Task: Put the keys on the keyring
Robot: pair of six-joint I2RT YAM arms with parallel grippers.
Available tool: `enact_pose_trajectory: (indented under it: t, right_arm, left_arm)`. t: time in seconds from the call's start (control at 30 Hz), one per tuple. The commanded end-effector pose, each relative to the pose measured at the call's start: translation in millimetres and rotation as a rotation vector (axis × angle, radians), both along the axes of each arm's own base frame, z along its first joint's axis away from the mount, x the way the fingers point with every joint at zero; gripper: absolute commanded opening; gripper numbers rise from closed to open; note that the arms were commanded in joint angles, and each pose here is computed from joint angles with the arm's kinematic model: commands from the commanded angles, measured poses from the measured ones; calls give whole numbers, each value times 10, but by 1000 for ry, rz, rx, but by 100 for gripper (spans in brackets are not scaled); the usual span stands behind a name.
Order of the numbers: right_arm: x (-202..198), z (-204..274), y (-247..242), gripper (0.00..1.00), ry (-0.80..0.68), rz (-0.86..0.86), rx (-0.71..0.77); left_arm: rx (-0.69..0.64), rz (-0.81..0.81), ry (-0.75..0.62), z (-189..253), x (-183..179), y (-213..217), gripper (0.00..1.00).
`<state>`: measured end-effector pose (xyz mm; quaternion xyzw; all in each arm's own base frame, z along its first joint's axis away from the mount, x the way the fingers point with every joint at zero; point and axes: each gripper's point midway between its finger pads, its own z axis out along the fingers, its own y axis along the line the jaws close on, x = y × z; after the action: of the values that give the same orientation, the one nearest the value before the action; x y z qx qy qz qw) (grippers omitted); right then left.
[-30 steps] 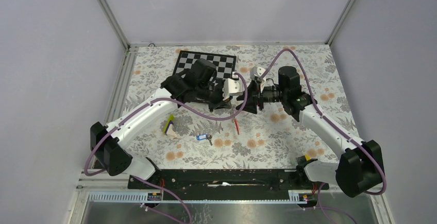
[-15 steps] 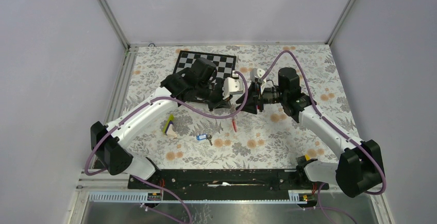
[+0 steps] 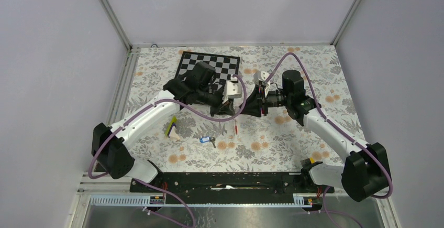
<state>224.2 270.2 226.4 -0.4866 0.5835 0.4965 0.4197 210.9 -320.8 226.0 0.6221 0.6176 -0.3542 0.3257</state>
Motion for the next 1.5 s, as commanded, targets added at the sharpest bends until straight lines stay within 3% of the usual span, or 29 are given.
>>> enact_pose_trajectory:
  t: [0.0,0.37,0.73,0.9,1.07,1.47]
  right_arm:
    - [-100,293,-67,37,-64,47,37]
    - [-139,334,-212,40,-61,21,15]
    - [-140,262,-209,43,-30,16,14]
    - [-125,279,-202,37,-11,9,14]
    - [-150,373,-119,37,-6,41,32]
    - [-154,292,98,33,29,78,40]
  left_arm:
    - [-220,-139,-73,414,-104,108,0]
    - [-394,-380,-85,443,-523,356,0]
    - [-458,-438,-30,461,-686,374,0]
    - [-405,-379,-3,391,-608,371,0]
    - [-355,-134,84,438,-246,250,0]
    - [-430,12,214,416,-31,106,0]
